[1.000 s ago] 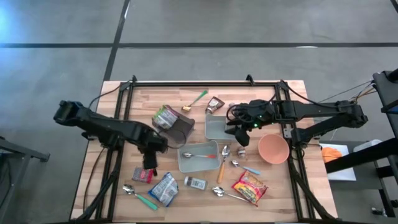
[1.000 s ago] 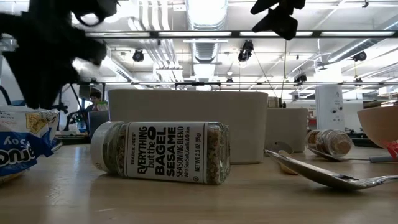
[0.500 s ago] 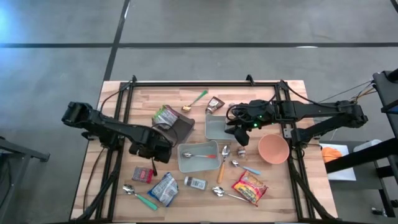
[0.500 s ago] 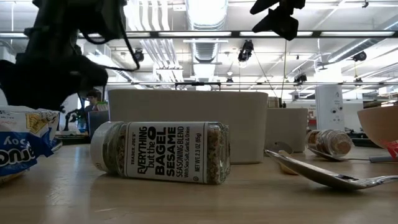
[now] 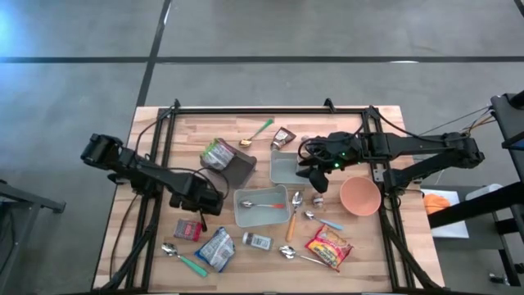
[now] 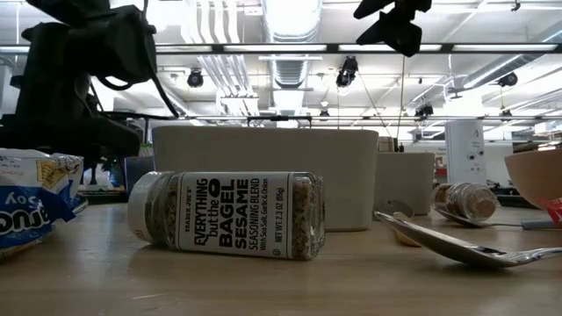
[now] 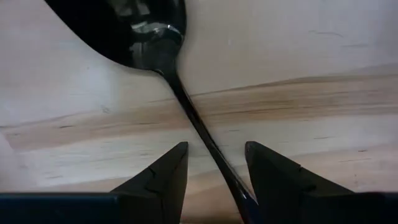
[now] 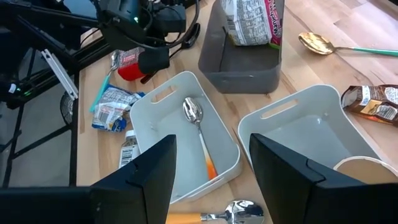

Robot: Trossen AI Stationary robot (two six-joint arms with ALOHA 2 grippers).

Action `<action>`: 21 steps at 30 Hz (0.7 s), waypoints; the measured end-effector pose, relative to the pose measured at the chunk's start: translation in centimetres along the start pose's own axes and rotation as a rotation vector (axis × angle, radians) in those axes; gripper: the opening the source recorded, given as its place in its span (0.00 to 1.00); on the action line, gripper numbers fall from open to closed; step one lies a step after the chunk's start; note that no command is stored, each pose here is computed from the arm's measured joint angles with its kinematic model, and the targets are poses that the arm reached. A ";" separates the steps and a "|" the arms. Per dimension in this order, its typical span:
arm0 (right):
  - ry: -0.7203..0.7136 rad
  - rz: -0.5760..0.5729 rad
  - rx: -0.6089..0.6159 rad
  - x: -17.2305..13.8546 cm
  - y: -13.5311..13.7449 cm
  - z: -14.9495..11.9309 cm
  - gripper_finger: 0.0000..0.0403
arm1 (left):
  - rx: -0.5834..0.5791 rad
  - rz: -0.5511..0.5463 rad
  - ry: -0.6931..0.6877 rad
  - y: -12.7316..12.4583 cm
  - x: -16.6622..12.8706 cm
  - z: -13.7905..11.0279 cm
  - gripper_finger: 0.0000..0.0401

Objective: Pick & Place Food Item
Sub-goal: Put the black spoon into the bottom gray bin

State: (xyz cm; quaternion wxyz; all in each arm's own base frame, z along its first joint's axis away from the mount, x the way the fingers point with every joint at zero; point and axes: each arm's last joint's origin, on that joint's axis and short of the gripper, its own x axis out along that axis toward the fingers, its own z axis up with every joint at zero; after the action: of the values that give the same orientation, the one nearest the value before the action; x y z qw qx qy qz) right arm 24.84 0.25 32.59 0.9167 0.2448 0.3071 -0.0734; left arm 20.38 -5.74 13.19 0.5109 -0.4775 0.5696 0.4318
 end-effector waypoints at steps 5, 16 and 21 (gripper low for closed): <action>-0.001 0.000 0.002 0.0 0.0 0.0 0.50 | -0.016 0.003 -0.014 0.2 0.2 0.1 0.39; -0.001 0.000 0.002 0.0 0.0 0.0 0.50 | -0.016 -0.011 -0.038 0.3 0.4 0.2 0.04; -0.001 0.001 0.002 0.0 0.0 0.0 0.50 | -0.013 -0.010 -0.045 0.3 0.4 0.2 0.01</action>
State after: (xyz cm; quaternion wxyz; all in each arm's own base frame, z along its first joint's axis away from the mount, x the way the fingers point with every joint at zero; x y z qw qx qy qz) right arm 24.85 0.25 32.61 0.9167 0.2457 0.3063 -0.0737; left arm 20.15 -5.54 12.75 0.5227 -0.4737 0.5527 0.4438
